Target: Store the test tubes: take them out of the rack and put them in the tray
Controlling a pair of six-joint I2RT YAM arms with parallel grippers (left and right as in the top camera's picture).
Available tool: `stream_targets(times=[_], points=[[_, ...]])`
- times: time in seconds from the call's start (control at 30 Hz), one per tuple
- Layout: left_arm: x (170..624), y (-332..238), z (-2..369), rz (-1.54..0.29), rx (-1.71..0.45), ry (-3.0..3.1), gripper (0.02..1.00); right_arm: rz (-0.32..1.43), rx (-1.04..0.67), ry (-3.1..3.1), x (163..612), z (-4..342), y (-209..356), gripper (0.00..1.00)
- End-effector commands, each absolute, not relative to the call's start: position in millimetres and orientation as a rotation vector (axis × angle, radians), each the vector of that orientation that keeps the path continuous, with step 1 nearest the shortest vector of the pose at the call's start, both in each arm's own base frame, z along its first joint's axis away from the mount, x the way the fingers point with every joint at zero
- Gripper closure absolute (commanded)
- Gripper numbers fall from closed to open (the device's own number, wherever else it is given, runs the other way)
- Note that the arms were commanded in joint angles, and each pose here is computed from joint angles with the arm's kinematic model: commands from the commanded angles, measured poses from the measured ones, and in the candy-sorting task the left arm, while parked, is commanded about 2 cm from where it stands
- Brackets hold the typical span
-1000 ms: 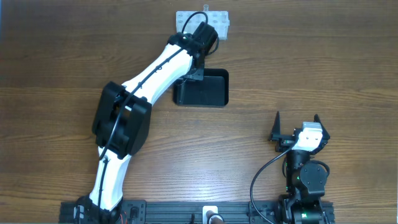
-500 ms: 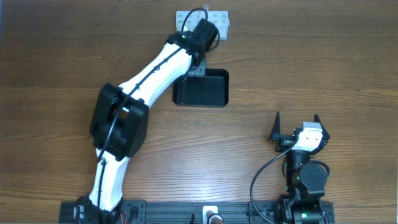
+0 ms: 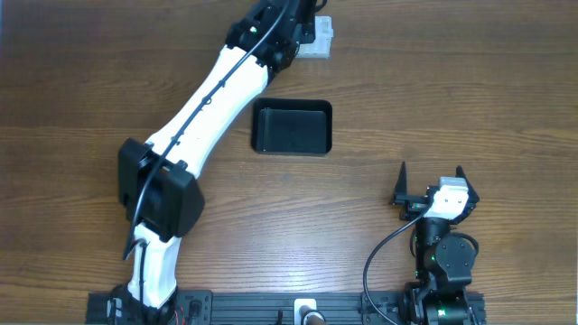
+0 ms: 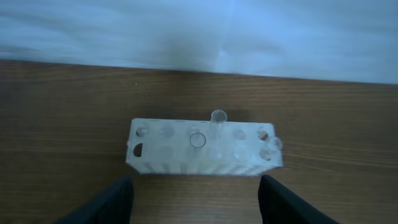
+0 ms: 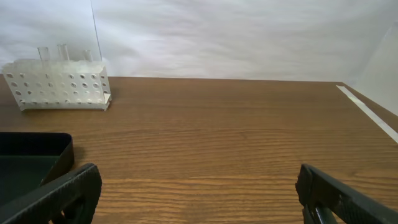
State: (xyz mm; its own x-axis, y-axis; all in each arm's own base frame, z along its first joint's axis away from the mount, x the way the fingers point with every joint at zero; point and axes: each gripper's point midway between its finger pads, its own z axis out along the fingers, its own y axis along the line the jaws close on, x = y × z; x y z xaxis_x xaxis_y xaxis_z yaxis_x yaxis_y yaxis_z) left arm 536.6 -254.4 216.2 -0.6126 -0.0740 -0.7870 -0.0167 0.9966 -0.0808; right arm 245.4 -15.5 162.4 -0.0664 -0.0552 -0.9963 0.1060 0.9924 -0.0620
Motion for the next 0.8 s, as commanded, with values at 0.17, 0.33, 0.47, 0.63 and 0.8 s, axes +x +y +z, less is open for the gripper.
stream_targets(times=[0.17, 0.33, 0.47, 0.63, 0.8], points=[[561, -265, 137, 0.024, -0.015, 2.294, 0.380, -0.133, 0.040, 1.631, 245, 160, -16, 0.009], [573, -268, 124, 0.031, -0.024, 2.285, 0.382, -0.133, 0.040, 1.631, 245, 160, -16, 0.009], [580, -265, 124, 0.024, -0.044, 2.263, 0.386, -0.133, 0.040, 1.631, 245, 160, -16, 0.009], [586, -260, 127, 0.021, -0.061, 2.248, 0.386, -0.133, 0.040, 1.631, 245, 160, -16, 0.009], [590, -256, 130, 0.016, -0.074, 2.235, 0.386, -0.133, 0.040, 1.631, 245, 160, -16, 0.009]])
